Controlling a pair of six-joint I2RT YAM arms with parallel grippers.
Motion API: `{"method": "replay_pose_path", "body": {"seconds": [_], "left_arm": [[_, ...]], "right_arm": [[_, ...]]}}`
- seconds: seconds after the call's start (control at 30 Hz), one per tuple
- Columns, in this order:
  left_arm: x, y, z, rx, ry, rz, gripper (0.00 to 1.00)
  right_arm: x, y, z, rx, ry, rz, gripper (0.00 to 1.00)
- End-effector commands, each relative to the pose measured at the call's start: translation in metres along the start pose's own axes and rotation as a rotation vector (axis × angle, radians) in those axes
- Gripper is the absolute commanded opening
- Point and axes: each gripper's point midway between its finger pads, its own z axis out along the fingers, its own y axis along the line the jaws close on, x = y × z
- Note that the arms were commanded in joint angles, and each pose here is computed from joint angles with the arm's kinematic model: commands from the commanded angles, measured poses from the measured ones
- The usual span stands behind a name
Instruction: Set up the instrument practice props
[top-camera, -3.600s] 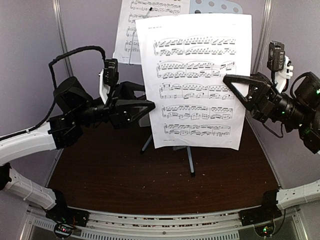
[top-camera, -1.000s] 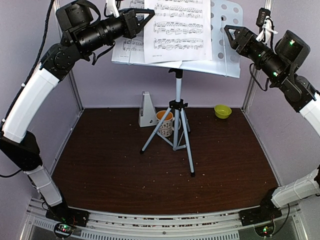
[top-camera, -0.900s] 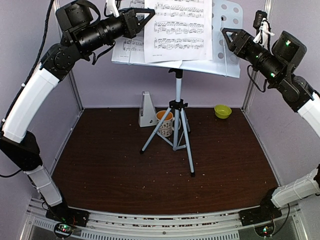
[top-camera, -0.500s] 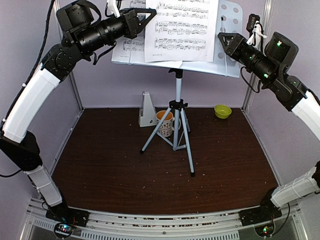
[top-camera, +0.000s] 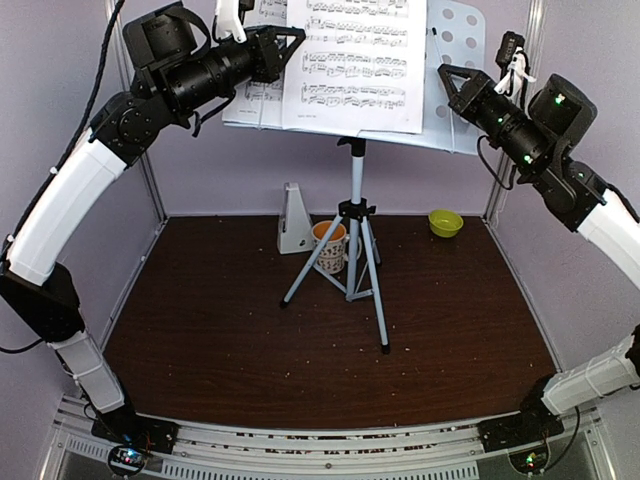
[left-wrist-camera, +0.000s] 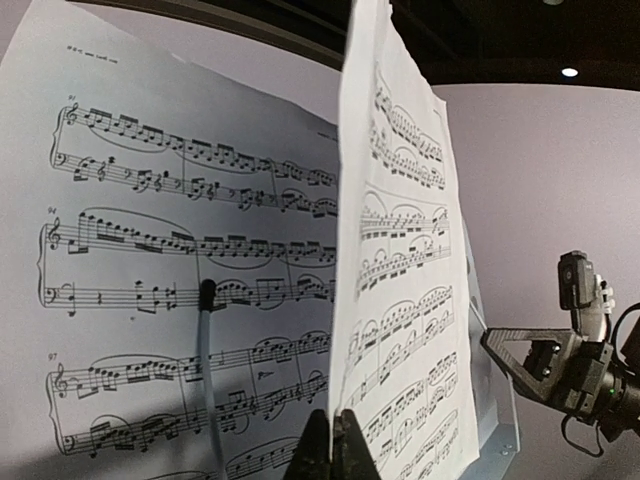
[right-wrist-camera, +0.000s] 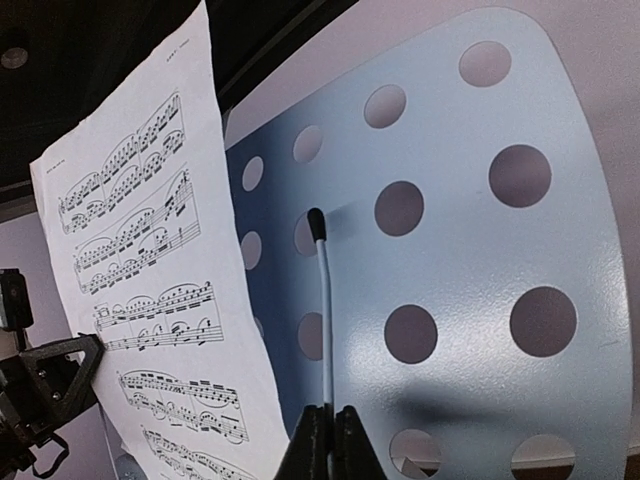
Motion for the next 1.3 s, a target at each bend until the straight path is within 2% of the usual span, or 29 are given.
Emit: {"method": "replay_pose_path", "body": {"seconds": [0.0, 0.3, 1.27], "left_arm": [[-0.028, 0.016, -0.013, -0.097, -0.086, -0.029, 0.00], [-0.024, -0.013, 0.001, 0.056, -0.092, -0.030, 0.00], [0.009, -0.047, 0.042, 0.205, -0.066, -0.019, 0.00]], "right_arm": [[-0.016, 0.004, -0.009, -0.040, -0.086, 0.011, 0.00], [-0.011, 0.018, -0.007, -0.127, -0.100, -0.022, 0.00], [-0.008, 0.031, -0.004, -0.205, -0.114, -0.039, 0.00]]}}
